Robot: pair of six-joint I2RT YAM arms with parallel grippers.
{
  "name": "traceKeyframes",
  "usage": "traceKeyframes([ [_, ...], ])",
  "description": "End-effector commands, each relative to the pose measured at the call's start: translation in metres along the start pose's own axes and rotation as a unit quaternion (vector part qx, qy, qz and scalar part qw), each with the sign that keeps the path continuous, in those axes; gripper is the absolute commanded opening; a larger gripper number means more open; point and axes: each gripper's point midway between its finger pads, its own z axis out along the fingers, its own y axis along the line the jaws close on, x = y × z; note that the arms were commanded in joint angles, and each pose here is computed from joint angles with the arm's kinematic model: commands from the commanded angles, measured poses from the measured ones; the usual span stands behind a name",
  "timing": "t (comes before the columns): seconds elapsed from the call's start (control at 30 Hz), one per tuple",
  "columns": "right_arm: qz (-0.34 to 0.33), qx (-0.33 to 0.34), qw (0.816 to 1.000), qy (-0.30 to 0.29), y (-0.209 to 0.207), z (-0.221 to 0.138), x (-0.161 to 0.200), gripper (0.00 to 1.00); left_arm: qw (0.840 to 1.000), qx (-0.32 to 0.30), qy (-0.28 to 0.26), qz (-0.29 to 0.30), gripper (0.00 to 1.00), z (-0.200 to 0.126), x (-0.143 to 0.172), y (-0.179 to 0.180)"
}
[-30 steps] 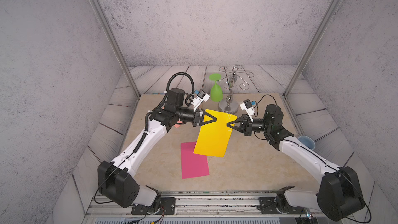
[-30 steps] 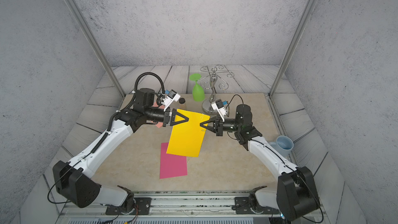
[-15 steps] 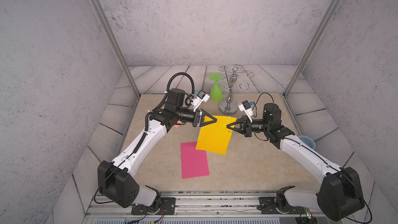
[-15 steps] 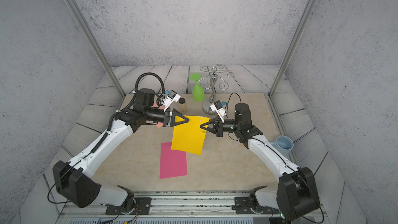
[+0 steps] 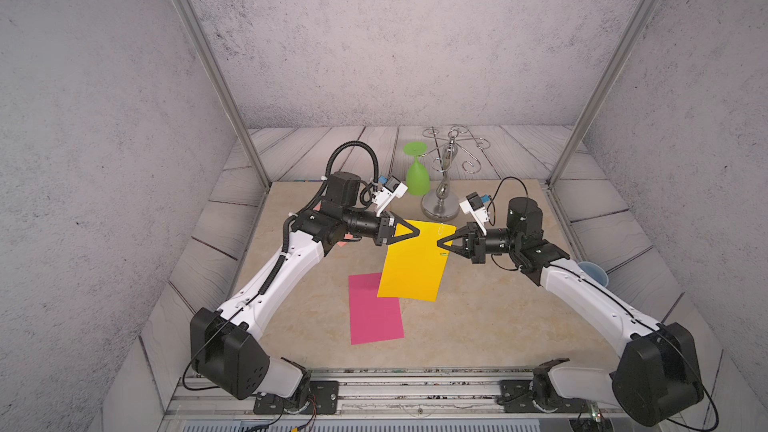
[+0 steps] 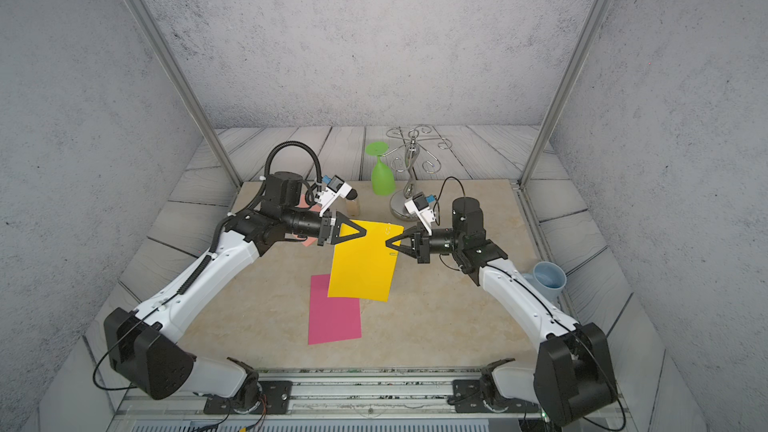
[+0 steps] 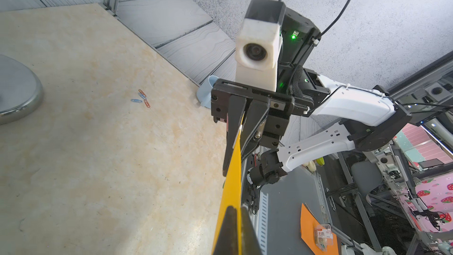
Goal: Unclip the paperclips from the documents
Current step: Adjust the document, then remove the paper clip from the document.
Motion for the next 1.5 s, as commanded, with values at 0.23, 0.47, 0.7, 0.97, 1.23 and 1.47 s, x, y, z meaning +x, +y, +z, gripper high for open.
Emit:
traceKeyframes([
  [0.23,-0.042,0.054,0.992,0.106,0.005,-0.010,0.006,0.66,0.999,-0.005,0.038,0.012,0.00,-0.004,0.020,-0.006],
  [0.47,-0.052,0.043,0.987,0.147,0.002,-0.004,0.009,0.71,0.995,-0.022,0.099,0.002,0.00,-0.007,0.052,-0.005],
  [0.7,-0.055,-0.012,0.985,0.164,0.011,0.007,0.025,0.65,0.993,-0.012,0.117,-0.009,0.00,-0.005,0.062,-0.009],
  [0.97,-0.060,-0.017,0.983,0.172,0.007,0.015,0.029,0.62,0.991,-0.004,0.133,-0.016,0.00,0.002,0.068,-0.010],
  [1.23,-0.041,-0.038,0.981,0.187,0.012,0.021,0.044,0.51,0.991,-0.010,0.130,-0.003,0.00,0.001,0.063,-0.011],
  [1.47,-0.043,-0.048,0.981,0.181,0.017,0.021,0.042,0.35,0.991,-0.006,0.134,-0.007,0.00,0.004,0.064,-0.008],
])
